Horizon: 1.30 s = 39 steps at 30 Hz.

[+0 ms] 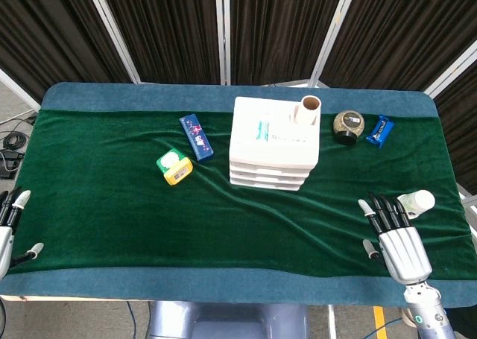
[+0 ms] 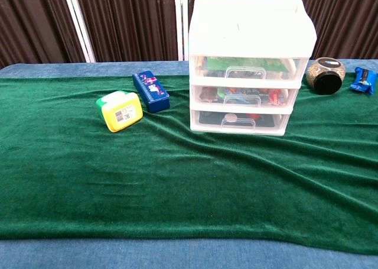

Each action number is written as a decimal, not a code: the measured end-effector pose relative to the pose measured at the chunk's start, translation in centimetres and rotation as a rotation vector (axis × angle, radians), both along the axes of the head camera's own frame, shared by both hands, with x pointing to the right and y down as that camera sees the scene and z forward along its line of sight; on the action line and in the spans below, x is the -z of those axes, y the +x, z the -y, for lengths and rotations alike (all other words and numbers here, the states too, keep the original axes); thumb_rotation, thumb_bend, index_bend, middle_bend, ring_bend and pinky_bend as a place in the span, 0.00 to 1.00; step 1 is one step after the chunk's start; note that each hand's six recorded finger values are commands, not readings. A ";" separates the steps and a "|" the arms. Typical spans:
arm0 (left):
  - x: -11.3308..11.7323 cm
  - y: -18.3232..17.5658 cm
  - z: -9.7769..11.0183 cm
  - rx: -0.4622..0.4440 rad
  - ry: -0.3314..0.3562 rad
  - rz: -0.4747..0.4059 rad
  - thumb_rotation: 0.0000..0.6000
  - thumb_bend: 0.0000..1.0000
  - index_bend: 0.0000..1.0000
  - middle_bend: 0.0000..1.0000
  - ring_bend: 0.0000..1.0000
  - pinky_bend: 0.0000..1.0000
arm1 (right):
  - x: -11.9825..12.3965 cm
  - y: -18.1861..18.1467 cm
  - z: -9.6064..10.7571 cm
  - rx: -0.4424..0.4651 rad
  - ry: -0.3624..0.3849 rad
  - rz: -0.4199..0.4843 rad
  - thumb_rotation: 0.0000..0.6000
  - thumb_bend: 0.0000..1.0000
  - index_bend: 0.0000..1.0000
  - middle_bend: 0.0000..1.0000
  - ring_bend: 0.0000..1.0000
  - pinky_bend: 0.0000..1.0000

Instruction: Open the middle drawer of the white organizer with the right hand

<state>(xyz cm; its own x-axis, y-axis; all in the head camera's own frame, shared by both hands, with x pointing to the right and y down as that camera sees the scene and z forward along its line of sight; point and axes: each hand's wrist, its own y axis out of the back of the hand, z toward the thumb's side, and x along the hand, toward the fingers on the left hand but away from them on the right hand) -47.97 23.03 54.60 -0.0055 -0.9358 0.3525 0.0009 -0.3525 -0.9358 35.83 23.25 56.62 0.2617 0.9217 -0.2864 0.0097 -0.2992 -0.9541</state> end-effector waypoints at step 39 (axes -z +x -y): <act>1.3 0.1 0.3 -0.008 0.061 -0.028 1.00 0.08 0.00 0.00 0.00 0.00 | -4.5 -7.6 1.4 -0.061 -0.363 0.413 1.00 0.40 0.19 0.94 0.97 0.85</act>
<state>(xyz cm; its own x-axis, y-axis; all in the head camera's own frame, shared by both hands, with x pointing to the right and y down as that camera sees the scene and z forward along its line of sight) -47.86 22.71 53.26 0.0111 -0.9556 0.2945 -0.0227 -0.2947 -0.9553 28.27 21.87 61.11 0.3687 0.8001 -0.4732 0.3894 -0.5952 -0.7029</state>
